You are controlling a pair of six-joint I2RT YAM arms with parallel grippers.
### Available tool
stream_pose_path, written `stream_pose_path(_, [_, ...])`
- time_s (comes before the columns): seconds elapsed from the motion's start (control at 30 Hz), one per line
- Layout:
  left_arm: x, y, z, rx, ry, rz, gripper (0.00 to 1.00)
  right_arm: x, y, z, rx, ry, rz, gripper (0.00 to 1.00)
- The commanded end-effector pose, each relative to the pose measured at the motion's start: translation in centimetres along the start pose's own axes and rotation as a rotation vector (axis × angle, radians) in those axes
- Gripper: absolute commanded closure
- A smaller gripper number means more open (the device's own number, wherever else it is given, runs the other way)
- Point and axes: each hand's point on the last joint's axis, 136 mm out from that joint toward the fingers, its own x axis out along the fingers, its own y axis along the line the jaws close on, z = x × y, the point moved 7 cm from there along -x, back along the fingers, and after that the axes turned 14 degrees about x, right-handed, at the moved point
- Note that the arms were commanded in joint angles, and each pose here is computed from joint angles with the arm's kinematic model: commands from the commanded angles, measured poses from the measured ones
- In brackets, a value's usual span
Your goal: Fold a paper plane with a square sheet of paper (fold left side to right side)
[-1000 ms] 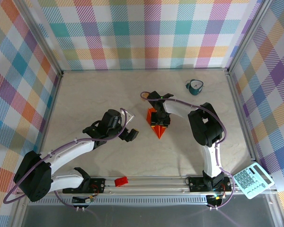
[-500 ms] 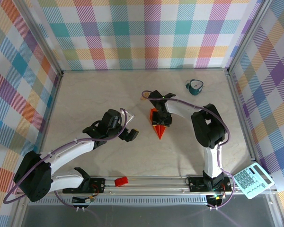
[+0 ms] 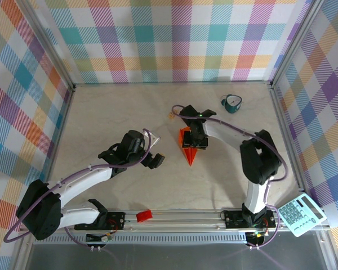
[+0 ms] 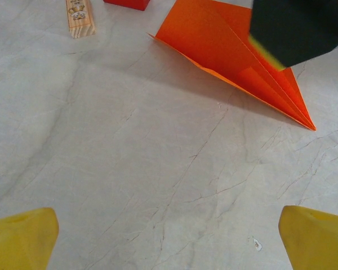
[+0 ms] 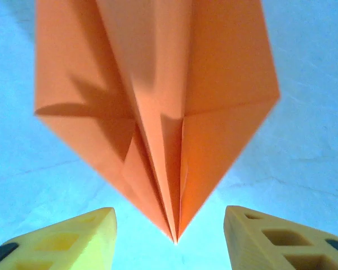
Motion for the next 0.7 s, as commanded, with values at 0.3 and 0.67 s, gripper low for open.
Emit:
stream_pose_path(0.3, [-1.4, 0.9, 1.1, 0.022, -0.046, 0.044, 0.0, -8.9, -8.7, -0.2, 0.008, -0.428, 0.052, 0.15])
stream_pose_path(0.67, [-1.7, 1.1, 1.1, 0.037, -0.053, 0.068, 0.0, -8.7, -19.5, -0.2, 0.16, -1.063, -0.084, 0.01])
